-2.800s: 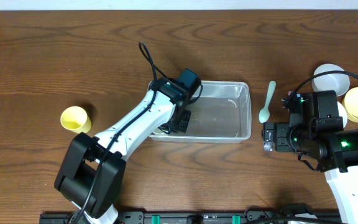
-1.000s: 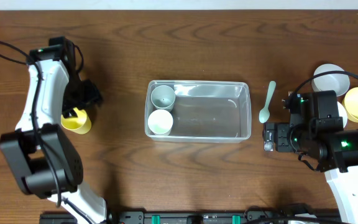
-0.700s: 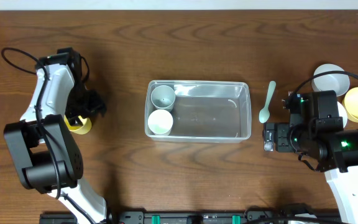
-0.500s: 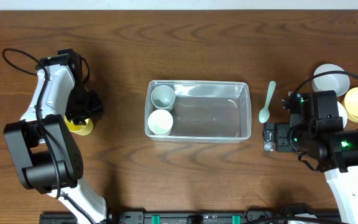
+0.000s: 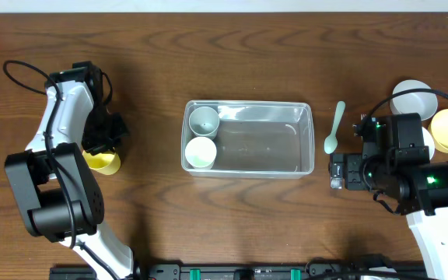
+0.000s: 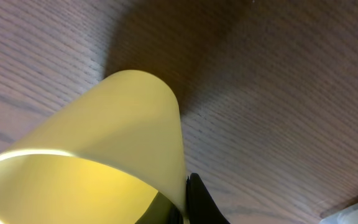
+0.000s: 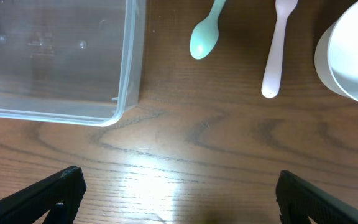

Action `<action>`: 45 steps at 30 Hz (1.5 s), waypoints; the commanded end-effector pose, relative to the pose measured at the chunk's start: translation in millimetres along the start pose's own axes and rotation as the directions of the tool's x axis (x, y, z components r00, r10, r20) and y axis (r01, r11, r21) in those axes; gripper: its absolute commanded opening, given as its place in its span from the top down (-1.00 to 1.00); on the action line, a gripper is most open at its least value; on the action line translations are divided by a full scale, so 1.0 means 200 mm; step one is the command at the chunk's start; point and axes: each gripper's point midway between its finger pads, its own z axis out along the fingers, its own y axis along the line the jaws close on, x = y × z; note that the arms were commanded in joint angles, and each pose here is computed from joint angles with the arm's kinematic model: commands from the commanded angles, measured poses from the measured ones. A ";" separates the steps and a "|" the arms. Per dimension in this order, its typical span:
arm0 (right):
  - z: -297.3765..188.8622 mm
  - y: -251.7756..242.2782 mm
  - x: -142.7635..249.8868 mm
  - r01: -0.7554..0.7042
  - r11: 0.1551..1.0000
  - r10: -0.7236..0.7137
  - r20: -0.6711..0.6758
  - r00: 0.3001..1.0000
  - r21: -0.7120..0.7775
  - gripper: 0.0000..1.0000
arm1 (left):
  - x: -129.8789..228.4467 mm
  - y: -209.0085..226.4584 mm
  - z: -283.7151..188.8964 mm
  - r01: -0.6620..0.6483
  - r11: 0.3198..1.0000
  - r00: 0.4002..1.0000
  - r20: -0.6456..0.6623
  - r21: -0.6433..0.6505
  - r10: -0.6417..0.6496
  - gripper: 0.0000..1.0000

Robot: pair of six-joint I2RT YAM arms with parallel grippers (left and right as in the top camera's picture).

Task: Pack container
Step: 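Move the left gripper back and grasp the yellow cup, then carry the yellow cup into the container and release it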

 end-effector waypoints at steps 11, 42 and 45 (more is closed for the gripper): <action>-0.02 -0.01 -0.02 0.010 1.000 -0.010 0.014 1.000 0.007 -0.99 | 0.07 -0.05 -0.17 -0.054 0.999 0.997 0.060 0.007 0.053 0.88; -0.02 -0.01 -0.02 0.009 1.000 -0.010 0.014 1.000 0.007 -0.99 | 0.69 -1.36 -0.64 -0.801 0.599 0.556 0.385 0.011 0.737 0.88; -0.02 -0.01 -0.02 0.009 1.000 -0.010 0.015 1.000 0.007 -0.99 | 0.68 -1.38 -0.56 -0.799 0.602 0.567 0.345 0.006 0.748 0.89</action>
